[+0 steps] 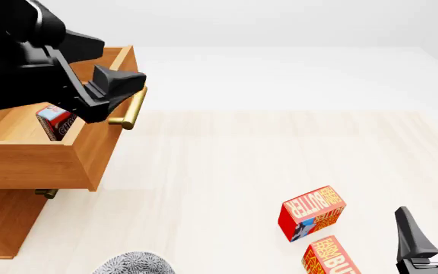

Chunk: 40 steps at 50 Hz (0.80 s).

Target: Put the chocolate pudding in the top drawer of the cabinet and close it.

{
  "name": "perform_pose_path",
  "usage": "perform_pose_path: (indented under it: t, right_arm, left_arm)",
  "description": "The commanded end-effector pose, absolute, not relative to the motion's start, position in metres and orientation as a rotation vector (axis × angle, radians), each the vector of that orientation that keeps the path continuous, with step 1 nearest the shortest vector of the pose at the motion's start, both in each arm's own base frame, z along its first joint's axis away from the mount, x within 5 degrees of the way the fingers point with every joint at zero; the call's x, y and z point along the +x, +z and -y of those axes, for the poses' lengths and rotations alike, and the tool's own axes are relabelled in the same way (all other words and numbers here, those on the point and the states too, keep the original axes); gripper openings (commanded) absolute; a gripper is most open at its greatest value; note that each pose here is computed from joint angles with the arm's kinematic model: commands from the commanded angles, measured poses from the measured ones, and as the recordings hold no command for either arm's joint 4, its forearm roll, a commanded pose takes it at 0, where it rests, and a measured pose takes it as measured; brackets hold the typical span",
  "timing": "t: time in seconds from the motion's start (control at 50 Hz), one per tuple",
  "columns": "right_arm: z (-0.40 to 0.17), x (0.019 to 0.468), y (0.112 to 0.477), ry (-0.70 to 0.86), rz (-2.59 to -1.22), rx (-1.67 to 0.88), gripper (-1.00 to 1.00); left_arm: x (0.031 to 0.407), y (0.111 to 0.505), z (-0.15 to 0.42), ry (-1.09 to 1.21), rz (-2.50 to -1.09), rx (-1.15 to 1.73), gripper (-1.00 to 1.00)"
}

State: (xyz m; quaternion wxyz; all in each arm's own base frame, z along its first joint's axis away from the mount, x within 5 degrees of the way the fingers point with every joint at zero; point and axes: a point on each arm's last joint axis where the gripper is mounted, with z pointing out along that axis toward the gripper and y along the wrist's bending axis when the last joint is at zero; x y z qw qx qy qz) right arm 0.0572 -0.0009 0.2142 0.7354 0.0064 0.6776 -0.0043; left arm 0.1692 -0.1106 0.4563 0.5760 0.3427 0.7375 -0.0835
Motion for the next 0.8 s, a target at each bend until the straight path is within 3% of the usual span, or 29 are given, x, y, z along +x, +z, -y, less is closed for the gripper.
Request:
perform_pose_path:
  t: [0.02, 0.8]
  right_arm:
    - [0.001, 0.057, 0.214, -0.009, -1.489, 0.014, 1.0]
    - [0.001, 0.057, 0.214, -0.009, -1.489, 0.014, 1.0]
  left_arm:
    - [0.175, 0.441, 0.126, -0.226, -1.74, 0.855, 1.0]
    - [0.194, 0.365, 0.166, -0.297, -1.87, 0.933, 1.0]
